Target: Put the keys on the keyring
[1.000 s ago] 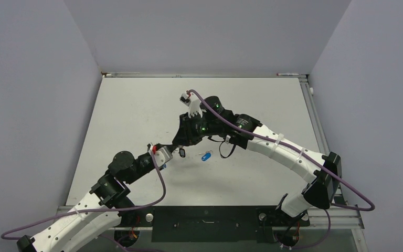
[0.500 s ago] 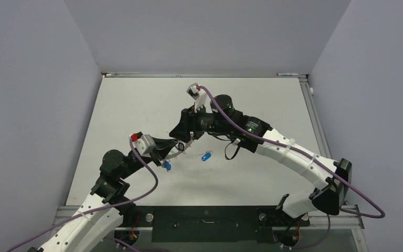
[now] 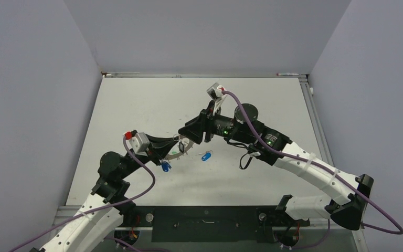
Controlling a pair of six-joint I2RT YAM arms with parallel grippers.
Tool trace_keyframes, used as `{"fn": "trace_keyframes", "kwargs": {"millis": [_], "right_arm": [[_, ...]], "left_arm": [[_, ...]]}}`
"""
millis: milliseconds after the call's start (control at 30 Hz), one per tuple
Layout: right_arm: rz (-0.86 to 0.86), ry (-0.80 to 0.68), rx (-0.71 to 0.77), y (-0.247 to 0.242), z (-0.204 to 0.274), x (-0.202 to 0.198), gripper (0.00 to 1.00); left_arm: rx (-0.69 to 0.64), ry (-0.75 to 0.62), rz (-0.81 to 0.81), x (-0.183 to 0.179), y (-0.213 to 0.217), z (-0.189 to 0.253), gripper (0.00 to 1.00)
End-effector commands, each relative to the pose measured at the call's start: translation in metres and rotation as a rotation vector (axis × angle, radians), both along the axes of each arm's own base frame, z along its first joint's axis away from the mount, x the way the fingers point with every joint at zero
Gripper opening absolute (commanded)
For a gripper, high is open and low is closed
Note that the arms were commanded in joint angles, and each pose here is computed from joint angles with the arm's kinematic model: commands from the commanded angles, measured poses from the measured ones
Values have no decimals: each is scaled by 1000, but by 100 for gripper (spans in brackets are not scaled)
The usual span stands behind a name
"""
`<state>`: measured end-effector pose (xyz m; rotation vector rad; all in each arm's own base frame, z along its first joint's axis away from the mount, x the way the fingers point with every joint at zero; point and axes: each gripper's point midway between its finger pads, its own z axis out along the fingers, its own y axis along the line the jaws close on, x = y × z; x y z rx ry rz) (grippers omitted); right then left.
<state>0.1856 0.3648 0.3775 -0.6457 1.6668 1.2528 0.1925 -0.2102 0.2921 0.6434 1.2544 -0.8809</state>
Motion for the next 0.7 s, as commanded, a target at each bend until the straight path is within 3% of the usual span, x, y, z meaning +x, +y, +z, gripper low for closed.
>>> {"fn": "trace_keyframes", "kwargs": {"millis": [0, 400, 667], "right_arm": [[24, 43, 77, 12, 1, -1, 43], [51, 96, 62, 22, -17, -7, 38], [-1, 20, -105, 6, -44, -4, 51]], "left_arm": [[-72, -79, -3, -4, 3, 28, 0], [-83, -70, 26, 0, 6, 27, 0], [-136, -20, 32, 2, 7, 31, 0]]}}
